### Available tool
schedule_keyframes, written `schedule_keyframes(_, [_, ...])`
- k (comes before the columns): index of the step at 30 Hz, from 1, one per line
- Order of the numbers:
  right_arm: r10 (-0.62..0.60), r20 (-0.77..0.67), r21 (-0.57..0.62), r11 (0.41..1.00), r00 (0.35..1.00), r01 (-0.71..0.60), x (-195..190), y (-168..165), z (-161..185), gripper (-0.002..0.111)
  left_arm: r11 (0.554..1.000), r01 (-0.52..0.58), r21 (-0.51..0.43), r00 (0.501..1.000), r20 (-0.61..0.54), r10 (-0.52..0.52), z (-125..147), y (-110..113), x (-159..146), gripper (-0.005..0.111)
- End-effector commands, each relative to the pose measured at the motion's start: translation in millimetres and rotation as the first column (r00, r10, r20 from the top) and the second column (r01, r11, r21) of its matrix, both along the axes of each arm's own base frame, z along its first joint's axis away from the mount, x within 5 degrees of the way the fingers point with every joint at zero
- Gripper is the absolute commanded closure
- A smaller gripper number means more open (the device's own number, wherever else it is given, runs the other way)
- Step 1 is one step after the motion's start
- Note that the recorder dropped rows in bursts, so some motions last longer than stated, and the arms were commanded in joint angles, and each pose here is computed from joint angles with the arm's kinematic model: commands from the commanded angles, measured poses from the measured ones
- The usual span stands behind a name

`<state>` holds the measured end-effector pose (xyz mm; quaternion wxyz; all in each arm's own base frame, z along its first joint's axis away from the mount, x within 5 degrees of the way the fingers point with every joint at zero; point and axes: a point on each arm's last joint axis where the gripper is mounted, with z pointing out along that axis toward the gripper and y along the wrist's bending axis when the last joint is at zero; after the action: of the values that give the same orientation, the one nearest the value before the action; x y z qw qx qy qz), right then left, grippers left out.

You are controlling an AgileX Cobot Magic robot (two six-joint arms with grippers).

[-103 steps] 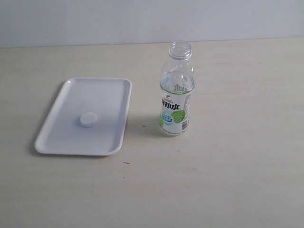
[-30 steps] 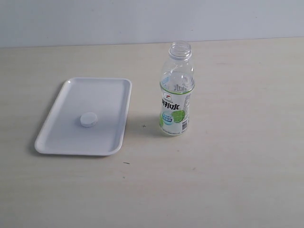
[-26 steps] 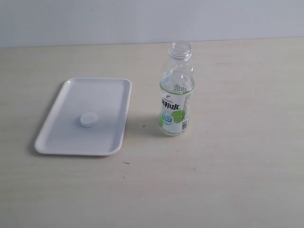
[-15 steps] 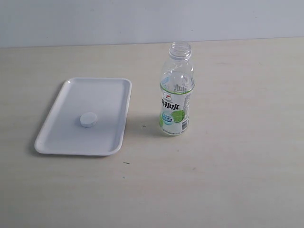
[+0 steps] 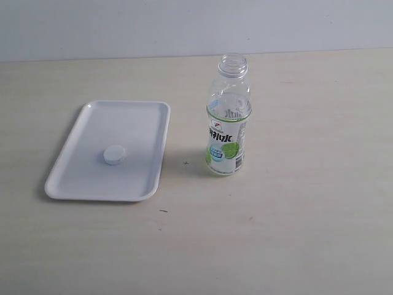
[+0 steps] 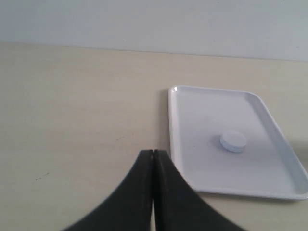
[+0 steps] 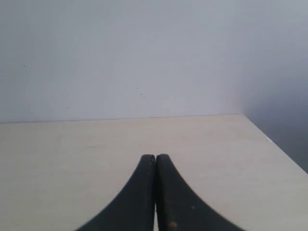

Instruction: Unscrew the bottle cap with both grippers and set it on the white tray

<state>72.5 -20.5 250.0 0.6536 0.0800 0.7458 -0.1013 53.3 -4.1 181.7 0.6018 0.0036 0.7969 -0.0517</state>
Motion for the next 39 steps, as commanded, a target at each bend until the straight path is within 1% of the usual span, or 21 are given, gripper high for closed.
schedule_keyframes(1, [-0.009, -0.009, -0.020, 1.000, 1.000, 0.008, -1.1, -0.7, -1.7, 0.108, 1.000, 0.009, -0.006, 1.000, 0.006, -0.009, -0.4, -0.7, -0.2, 0.107])
schedule_keyframes(7, [-0.007, -0.035, -0.003, 1.000, 0.999, 0.007, -1.4, -0.4, -14.4, 0.108, 1.000, 0.009, -0.006, 1.000, 0.006, -0.009, -0.4, -0.7, -0.2, 0.107])
schedule_keyframes(11, [0.008, 0.008, 0.018, 1.000, 1.000, -0.009, -8.4, 2.8, -21.1, 0.108, 1.000, 0.009, -0.006, 1.000, 0.006, -0.009, -0.4, -0.7, -0.2, 0.107])
schedule_keyframes(17, [0.029, 0.110, 0.001, 1.000, 0.994, -0.030, -22.1, 7.4, -26.3, 0.108, 1.000, 0.009, -0.006, 1.000, 0.006, -0.009, -0.4, -0.7, -0.2, 0.107])
schedule_keyframes(21, [0.031, 0.102, 0.007, 0.999, 0.994, -0.032, -21.6, 7.4, -29.0, 0.108, 1.000, 0.009, -0.006, 1.000, 0.006, -0.009, -0.4, -0.7, -0.2, 0.107])
schedule_keyframes(25, [0.030, 0.080, 0.021, 0.999, 0.996, -0.032, -21.7, 7.6, -31.2, 0.108, 1.000, 0.009, -0.006, 1.000, 0.006, -0.009, -0.4, -0.7, -0.2, 0.107])
schedule_keyframes(31, [0.064, -0.035, -0.008, 0.998, 0.997, -0.064, -22.2, 10.2, -40.6, 0.108, 1.000, 0.009, -0.006, 1.000, 0.006, -0.009, -0.4, -0.7, -0.2, 0.107])
schedule_keyframes(36, [0.074, -0.072, 0.028, 0.997, 0.995, -0.072, -22.4, 11.4, -45.7, 0.108, 1.000, 0.009, -0.006, 1.000, 0.006, -0.009, -0.4, -0.7, -0.2, 0.107])
schedule_keyframes(39, [0.073, -0.110, 0.052, 0.996, 0.991, -0.068, -20.0, 11.0, -64.7, 0.108, 1.000, 0.009, -0.006, 1.000, 0.006, -0.009, -0.4, -0.7, -0.2, 0.107])
